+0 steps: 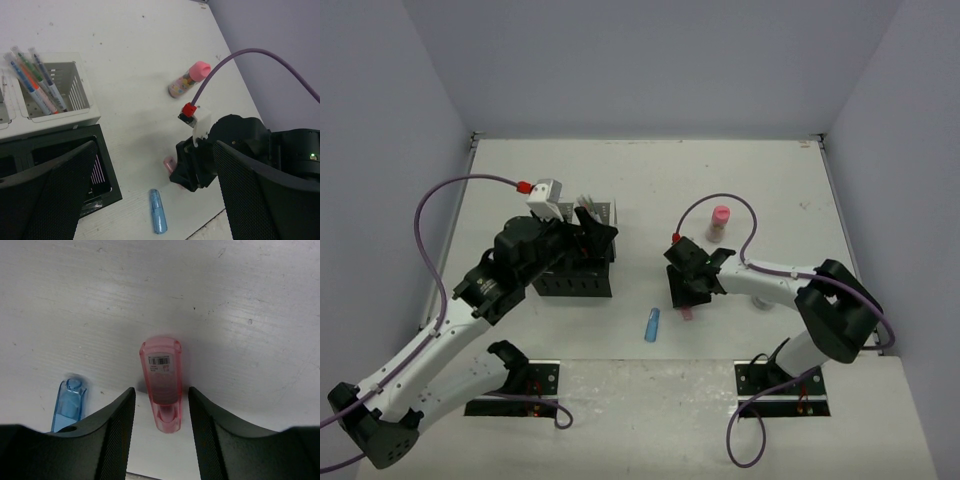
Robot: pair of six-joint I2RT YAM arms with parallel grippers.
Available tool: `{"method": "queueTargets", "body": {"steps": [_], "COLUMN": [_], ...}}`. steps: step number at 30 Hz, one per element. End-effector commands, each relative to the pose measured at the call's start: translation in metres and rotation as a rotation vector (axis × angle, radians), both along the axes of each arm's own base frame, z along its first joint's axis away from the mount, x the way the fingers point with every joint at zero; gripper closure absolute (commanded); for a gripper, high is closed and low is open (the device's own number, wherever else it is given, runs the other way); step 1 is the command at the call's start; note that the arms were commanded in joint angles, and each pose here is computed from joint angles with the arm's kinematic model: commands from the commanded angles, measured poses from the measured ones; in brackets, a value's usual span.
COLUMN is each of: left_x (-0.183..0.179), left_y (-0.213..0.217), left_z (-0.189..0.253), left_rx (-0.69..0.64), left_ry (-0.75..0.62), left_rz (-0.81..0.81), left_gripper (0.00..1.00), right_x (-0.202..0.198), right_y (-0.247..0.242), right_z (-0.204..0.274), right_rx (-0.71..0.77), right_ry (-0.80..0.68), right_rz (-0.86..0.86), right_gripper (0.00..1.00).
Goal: Sort the stationery into containers
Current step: Pick up the stationery from the center of the board.
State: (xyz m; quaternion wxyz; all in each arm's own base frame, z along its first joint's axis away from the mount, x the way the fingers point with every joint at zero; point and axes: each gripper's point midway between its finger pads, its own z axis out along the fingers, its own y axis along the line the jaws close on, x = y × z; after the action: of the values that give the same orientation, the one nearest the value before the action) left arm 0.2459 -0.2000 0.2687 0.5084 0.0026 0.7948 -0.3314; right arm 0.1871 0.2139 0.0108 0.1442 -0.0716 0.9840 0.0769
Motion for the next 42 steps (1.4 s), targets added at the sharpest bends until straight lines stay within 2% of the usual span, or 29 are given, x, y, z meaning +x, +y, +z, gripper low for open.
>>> {"method": "queueTargets", "body": {"steps": [1, 5, 9, 14, 18, 23, 29, 31, 35, 36, 37, 39, 41, 42], "left_x": [-0.004, -0.005, -0.003, -0.012, -0.026, -0.034, -0.041, -0.046, -0.048, -0.048, -0.049, -0.051, -0.052, -0.052], "left_y": [0.0, -0.001, -0.018, -0.057, -0.092, -0.123, -0.157, -0.168, -0.177, -0.177, -0.178, -0.179, -0.18, -0.18], "left_z": [0.042, 0.042, 0.025, 0.013, 0.006, 0.008, -0.003, -0.003, -0.017, -0.017, -0.019, -0.019, -0.016, -0.014], "left_rx": [-0.072, -0.082, -0.088, -0.117, -0.152, -0.211, -0.227, -0.234, -0.216, -0.216, -0.214, -0.215, -0.215, -0.216], "left_ry": [-0.095, -0.09, -0.035, -0.002, 0.028, 0.029, 0.065, 0.067, 0.097, 0.098, 0.102, 0.102, 0.098, 0.093], "left_rz": [-0.009, -0.015, -0.059, -0.142, -0.206, -0.263, -0.338, -0.366, -0.375, -0.373, -0.376, -0.382, -0.391, -0.391], "left_gripper": [0.0, 0.0, 0.0, 0.0, 0.0, 0.0, 0.1, 0.17, 0.49, 0.5, 0.6, 0.71, 0.9, 0.97], "right_x": [-0.011, -0.009, 0.002, 0.007, -0.001, -0.013, -0.026, -0.026, -0.025, -0.025, -0.024, -0.023, -0.021, -0.021], "right_y": [-0.006, -0.007, -0.003, 0.014, 0.027, 0.03, 0.034, 0.035, 0.031, 0.031, 0.029, 0.027, 0.026, 0.027], "right_z": [-0.014, -0.005, 0.032, 0.086, 0.138, 0.188, 0.22, 0.224, 0.229, 0.23, 0.231, 0.232, 0.233, 0.233], "right_rx": [-0.042, -0.039, -0.018, 0.12, 0.318, 0.498, 0.618, 0.627, 0.634, 0.633, 0.631, 0.625, 0.619, 0.621], "right_ry": [0.058, 0.028, -0.114, -0.339, -0.47, -0.56, -0.59, -0.59, -0.605, -0.606, -0.611, -0.615, -0.618, -0.618], "right_rz": [0.0, -0.007, 0.001, 0.045, 0.091, 0.117, 0.17, 0.168, 0.15, 0.146, 0.139, 0.125, 0.114, 0.116], "right_gripper": [0.71, 0.84, 1.0, 1.0, 1.0, 1.0, 1.0, 1.0, 1.0, 1.0, 1.0, 1.0, 1.0, 1.0]}}
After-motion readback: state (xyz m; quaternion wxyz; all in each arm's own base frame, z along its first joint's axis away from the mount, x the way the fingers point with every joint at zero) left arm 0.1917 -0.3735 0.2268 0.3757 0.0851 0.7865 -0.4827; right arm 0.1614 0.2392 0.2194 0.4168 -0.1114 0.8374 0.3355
